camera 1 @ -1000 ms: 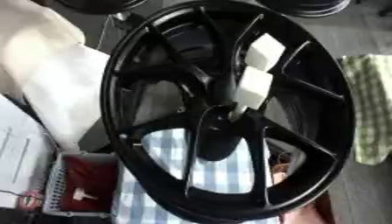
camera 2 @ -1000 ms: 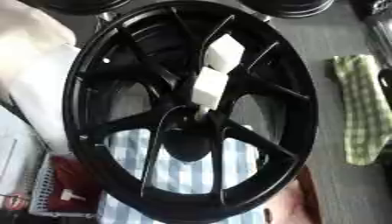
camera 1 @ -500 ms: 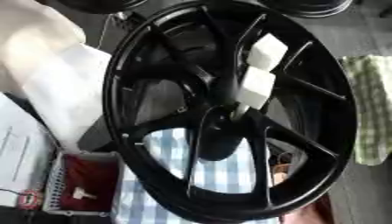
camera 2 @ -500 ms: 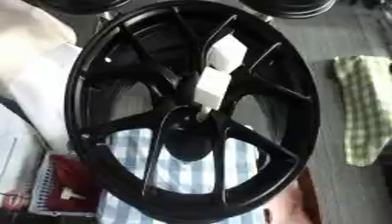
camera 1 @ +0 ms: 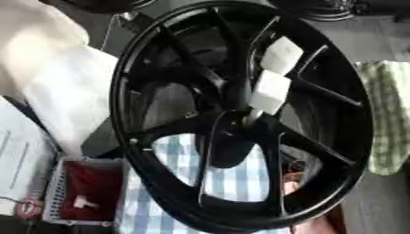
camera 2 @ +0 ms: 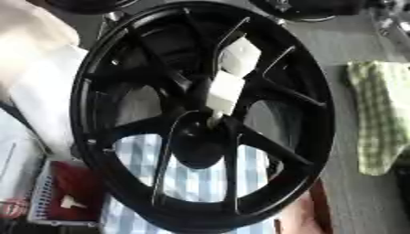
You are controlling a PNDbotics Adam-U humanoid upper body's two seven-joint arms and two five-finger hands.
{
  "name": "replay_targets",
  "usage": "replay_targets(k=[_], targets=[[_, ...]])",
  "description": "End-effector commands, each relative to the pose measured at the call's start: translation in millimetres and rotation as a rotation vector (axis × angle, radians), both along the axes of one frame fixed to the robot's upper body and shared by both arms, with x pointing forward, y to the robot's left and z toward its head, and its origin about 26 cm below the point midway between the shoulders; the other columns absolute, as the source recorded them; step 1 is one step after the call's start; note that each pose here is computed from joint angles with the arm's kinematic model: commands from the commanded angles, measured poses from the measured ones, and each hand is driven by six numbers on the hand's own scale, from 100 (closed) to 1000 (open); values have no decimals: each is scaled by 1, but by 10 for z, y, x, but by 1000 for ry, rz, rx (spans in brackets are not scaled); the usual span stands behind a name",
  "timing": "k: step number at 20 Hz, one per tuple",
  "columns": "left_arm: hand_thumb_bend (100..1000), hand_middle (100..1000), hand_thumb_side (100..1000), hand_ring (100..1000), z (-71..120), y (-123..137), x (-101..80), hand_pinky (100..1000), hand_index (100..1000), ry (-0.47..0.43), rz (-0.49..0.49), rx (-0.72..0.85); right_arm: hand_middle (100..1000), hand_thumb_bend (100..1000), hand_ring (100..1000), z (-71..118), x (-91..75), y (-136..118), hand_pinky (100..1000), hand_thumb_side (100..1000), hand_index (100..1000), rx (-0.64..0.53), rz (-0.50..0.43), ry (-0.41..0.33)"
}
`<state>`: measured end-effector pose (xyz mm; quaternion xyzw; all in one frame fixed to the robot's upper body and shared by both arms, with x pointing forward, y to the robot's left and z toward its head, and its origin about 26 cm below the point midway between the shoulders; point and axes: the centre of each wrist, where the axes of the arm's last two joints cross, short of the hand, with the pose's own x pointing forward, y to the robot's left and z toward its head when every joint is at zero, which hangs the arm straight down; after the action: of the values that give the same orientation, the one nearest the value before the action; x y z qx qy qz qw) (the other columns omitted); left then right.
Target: Pull the pin out of the wheel hub.
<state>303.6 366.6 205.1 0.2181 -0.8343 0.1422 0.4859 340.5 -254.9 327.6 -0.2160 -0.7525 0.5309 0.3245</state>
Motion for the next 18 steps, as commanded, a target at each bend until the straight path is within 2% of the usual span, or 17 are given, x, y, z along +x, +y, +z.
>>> replay_targets(k=[1,6,11,12,14,15,17,18], targets=[[353,679,725,756,107,39,-17,744,764,-14,1,43,746,190,781,107,18,-5,850,566,763,-106,15,-47],[353,679,726,756,103,33,-14,744,764,-8,-5,48,746,199,781,196,87,97,849,558,762,-217,79,-71],[353,679,726,756,98,37,-15,744,764,-6,-3,48,746,199,781,293,103,78,849,558,762,-274,98,-45],[351,679,728,756,94,41,-17,744,764,-4,-2,49,761,270,803,319,82,110,863,467,769,-286,120,-45],[350,678,729,755,88,51,-20,744,763,-1,1,50,769,295,817,362,14,136,875,403,774,-315,170,-48],[350,678,729,755,85,54,-20,744,763,0,2,49,769,295,817,376,-18,131,875,403,774,-330,194,-46],[350,678,731,755,86,57,-19,745,763,2,3,51,780,327,841,397,-79,103,889,303,782,-363,233,-42],[350,678,731,755,87,59,-20,745,763,2,4,53,783,375,847,407,-115,83,893,264,787,-386,249,-42]])
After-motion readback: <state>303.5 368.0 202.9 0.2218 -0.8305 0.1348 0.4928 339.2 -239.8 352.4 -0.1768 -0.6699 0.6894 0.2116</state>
